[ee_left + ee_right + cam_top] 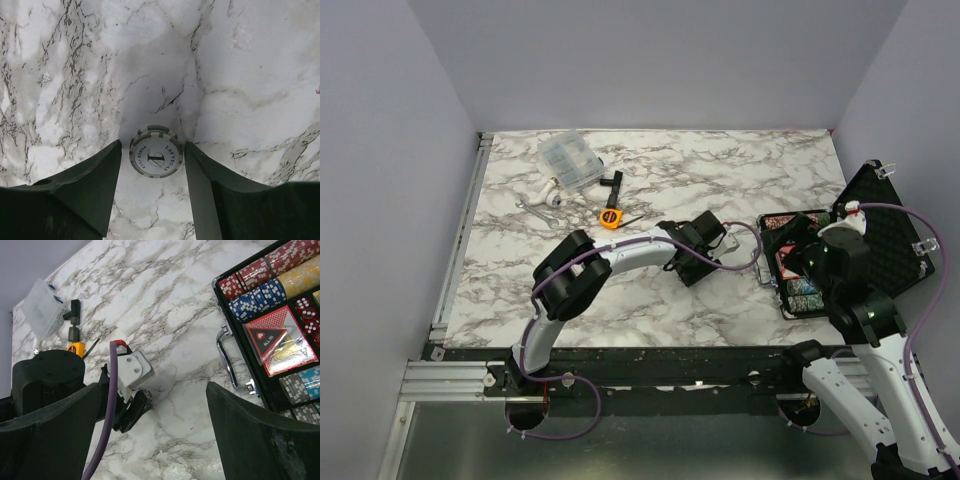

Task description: Pack up texas hold em set

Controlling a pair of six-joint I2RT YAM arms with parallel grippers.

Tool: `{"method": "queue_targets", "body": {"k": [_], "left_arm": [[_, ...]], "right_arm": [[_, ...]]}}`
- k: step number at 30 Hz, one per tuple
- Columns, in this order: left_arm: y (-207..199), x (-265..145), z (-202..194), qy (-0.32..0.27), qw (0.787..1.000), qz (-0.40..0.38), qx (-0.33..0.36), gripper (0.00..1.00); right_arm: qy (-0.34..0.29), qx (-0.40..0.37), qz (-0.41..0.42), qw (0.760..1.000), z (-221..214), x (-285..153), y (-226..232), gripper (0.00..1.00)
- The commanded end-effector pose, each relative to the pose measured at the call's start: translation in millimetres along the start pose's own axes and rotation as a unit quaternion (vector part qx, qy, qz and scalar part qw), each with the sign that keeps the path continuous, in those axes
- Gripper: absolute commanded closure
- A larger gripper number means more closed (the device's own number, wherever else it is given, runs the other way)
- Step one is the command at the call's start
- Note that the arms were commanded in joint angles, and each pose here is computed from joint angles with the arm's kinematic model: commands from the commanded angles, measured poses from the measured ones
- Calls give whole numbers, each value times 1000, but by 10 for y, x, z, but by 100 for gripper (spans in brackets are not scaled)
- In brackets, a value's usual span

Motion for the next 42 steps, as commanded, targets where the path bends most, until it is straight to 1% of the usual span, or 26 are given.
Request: {"method": "queue_targets", "body": {"k": [1,6,9,11,12,15,18,19,23,27,28,31,36,42], "left_arm": [[14,320,-764,153,988,-14,-8,47],[-1,378,-836,167,986,-26,-12,56],[6,374,-822,165,986,-22,-12,68],[15,360,-802,161,987,-17,-12,71],[18,340,-773,156,988,-14,-12,73],[28,238,-628,136,991,-7,-14,87],[49,58,-427,111,993,-15,-32,94],[59,-16,-361,98,994,-16,-39,99],[127,-270,-181,57,997,-15,-57,100],[90,-502,-11,26,997,-29,-64,100],[75,-558,19,21,997,-34,-64,100],[48,-697,95,15,995,-35,-92,100],[36,-981,207,0,991,-42,-126,100],[27,-1425,278,-67,990,-54,-116,100]], "right_arm": [[-22,12,-36,999,58,-43,-92,12],[-42,28,-76,996,148,-107,-174,12],[-54,28,-77,995,211,-157,-178,12],[-56,27,-81,995,215,-174,-193,12],[-57,28,-84,994,211,-176,-202,12],[-46,27,-76,996,162,-141,-182,12],[-21,26,-72,997,87,-64,-158,13],[-13,27,-74,997,57,-36,-156,13],[4,26,-74,997,9,25,-142,13],[16,29,-82,996,-39,85,-148,13],[21,30,-85,996,-54,104,-147,13],[36,35,-88,995,-112,161,-139,13],[85,56,-67,993,-362,298,-85,13],[140,98,-35,985,-708,464,-12,13]]}}
Point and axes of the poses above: each gripper's point midway between its finger pads, its own x axis out along the fingers, its own y axis along the line the jaws close on, z = x × y, the point moved 6 cm from there along -x, back along the fingers, and after that the axes turned 14 degrees about -x, right-handed, at the moved point
